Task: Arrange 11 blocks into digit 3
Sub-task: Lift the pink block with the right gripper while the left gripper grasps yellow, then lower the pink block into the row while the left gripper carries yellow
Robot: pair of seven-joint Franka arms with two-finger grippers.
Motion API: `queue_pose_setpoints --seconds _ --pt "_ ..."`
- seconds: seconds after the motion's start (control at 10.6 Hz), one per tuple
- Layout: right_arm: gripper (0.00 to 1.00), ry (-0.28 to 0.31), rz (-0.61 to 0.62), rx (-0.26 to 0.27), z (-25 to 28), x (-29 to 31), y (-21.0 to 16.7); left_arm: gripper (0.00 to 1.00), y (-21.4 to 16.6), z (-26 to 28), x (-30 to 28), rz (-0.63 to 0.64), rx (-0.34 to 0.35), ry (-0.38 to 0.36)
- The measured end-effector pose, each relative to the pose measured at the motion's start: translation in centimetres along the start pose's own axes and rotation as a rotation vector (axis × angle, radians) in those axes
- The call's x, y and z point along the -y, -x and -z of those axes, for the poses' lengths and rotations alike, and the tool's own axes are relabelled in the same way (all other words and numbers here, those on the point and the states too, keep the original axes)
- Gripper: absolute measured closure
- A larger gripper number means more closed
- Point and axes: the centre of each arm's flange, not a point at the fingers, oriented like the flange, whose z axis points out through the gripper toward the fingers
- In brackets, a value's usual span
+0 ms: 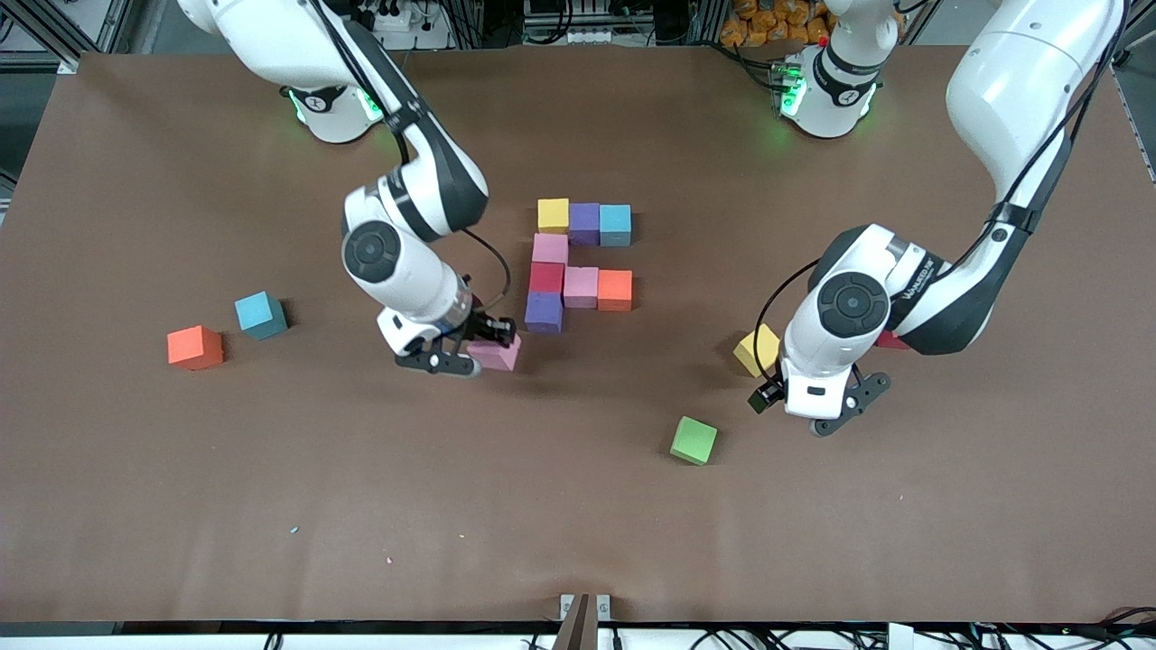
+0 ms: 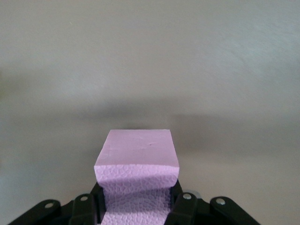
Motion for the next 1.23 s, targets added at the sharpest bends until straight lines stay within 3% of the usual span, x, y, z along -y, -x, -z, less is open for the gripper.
queue_pose_setpoints --seconds 0.28,0.47,0.85,1.23 --pt "0.47 0.022 -0.007 0.040 -2.5 2.2 -1.1 0.00 -0.5 -2.5 1.8 -0.152 0.042 -0.045" --pt "0.47 0.037 0.014 0.044 -4.1 3.4 -0.5 0.00 0.4 -4.5 2.8 -0.186 0.074 -0.074" --pt "0.47 0.100 0.048 0.028 -6.4 5.1 1.1 0.00 1.6 -5.4 3.1 -0.075 0.140 -0.073" --pt "0.47 0.130 0.045 0.050 -7.6 4.7 1.3 0.00 3.0 -6.9 3.4 0.029 0.166 -0.051"
